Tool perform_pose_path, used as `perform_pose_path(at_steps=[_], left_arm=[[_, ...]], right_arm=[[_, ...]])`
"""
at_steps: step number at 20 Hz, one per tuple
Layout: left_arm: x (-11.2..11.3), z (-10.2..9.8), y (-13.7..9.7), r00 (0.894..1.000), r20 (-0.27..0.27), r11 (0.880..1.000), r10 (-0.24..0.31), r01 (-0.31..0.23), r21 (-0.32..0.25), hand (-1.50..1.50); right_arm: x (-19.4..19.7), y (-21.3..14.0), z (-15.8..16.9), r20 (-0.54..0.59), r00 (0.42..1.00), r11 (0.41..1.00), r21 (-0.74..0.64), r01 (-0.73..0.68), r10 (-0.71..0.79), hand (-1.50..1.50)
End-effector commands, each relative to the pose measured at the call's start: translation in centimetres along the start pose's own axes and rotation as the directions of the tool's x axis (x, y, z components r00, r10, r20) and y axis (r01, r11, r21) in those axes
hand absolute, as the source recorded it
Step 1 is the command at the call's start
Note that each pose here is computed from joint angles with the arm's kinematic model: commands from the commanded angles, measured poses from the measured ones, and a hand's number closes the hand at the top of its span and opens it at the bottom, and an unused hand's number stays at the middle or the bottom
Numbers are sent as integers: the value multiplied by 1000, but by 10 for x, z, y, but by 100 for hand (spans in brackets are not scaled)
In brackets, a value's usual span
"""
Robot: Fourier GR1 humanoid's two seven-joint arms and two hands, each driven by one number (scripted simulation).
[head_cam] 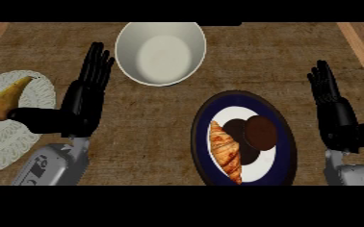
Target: Pick the cupcake from the plate and place it in the bowl
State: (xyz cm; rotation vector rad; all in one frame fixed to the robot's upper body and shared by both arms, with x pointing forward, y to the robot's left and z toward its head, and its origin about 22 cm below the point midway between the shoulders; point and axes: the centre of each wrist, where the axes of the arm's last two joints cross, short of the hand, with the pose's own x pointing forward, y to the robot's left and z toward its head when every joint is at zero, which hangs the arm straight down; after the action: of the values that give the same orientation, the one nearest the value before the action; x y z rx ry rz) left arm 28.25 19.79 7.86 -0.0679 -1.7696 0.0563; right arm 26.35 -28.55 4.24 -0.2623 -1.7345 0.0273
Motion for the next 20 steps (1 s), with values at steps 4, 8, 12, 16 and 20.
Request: perform_pose_path(at_steps=[4,8,12,16,20], left_arm=[[-12,1,58,999,-32,1000,-10,11,6,0],[-5,7,57,998,-66,1000,-3,1,-16,0],[-3,14,88,997,-71,1000,6,-6,3,0],[-17,23,101,997,-73,1000,29,-29,-1,0],[-6,16,98,998,-56,1000,13,-15,-27,0]], right_arm=[[27,27,-6,-137,989,980,180,80,-56,-150],[3,-52,-11,-212,813,836,41,-548,543,-150],[9,9,-14,-213,918,936,-34,-350,335,-150],[28,-14,-30,-147,855,864,-4,-504,498,-150],[84,-42,-78,-208,728,757,147,-637,653,-150]])
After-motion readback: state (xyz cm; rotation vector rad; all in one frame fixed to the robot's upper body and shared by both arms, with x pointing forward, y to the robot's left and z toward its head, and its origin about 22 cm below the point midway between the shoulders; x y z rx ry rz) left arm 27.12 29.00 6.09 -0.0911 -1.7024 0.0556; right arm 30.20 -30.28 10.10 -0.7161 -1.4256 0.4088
